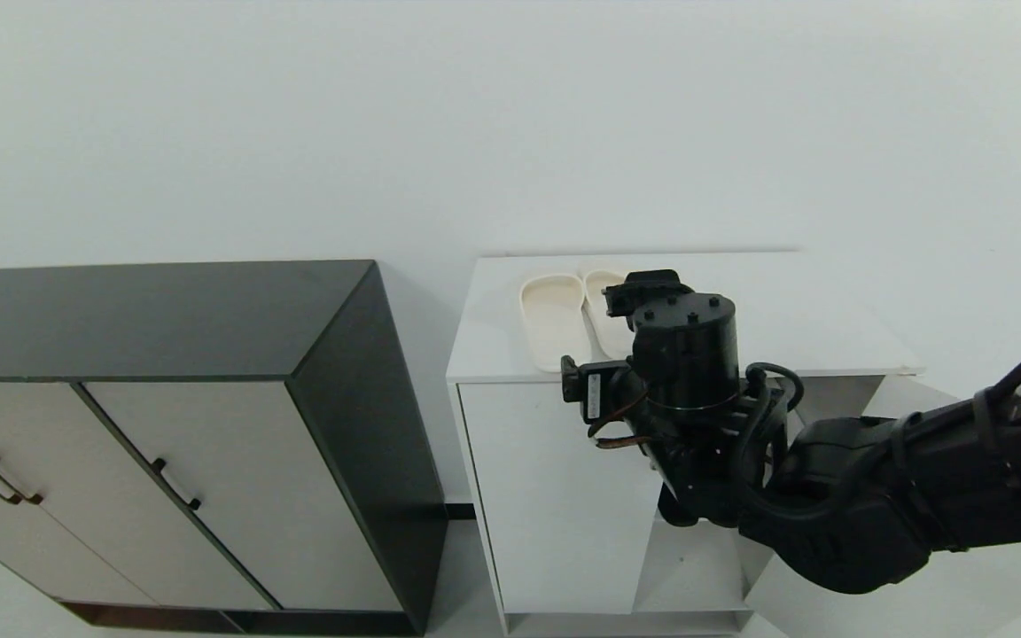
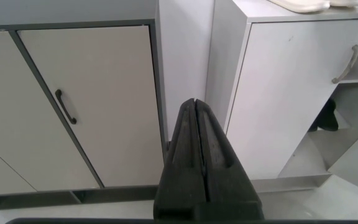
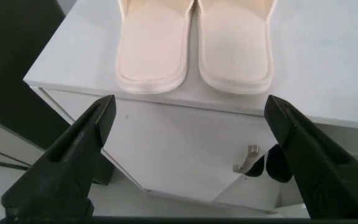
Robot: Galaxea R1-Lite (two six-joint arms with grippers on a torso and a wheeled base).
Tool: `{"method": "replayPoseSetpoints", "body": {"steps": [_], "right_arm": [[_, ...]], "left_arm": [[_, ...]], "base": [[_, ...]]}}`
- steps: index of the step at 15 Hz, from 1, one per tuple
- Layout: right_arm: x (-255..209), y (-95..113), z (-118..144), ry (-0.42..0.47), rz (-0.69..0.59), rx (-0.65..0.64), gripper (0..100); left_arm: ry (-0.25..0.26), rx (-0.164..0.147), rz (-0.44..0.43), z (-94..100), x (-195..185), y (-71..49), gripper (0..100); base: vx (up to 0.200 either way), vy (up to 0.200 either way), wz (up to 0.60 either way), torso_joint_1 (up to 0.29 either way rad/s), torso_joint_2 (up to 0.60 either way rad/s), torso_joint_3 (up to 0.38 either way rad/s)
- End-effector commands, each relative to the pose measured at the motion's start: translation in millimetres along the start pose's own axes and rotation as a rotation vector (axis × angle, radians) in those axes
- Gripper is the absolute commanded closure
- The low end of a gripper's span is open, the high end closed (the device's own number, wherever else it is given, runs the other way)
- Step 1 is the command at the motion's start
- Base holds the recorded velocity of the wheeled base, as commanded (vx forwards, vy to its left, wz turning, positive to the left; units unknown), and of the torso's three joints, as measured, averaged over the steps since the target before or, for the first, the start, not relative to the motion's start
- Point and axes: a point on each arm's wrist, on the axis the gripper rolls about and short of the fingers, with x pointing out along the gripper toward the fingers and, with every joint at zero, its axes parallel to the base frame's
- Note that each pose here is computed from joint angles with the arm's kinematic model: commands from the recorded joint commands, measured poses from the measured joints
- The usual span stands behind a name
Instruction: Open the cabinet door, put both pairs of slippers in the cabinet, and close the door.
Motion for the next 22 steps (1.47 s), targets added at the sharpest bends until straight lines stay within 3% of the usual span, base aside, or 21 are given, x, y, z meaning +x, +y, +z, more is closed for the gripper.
{"method": "replayPoseSetpoints", "body": {"steps": [1, 11, 22], "right_arm": [[2, 0, -3, 0.008, 0.001, -0.005, 0], [17, -2, -9, 0.024, 0.030, -0.006, 0], [63, 0, -18, 0.014, 0.052, -0.021, 0]], "left_arm": [[0.001, 0.000, 0.000, 0.0, 0, 0.0, 100], [0.001, 0.003, 0.000, 0.0, 0, 0.0, 100], [-0.001, 0.001, 0.000, 0.0, 0, 0.0, 100]], "base": [[0.000, 0.000, 0.00, 0.000, 0.00, 0.000], [0.180, 0.000, 0.00, 0.003, 0.00, 0.002], [0.000, 0.000, 0.00, 0.000, 0.00, 0.000]]}}
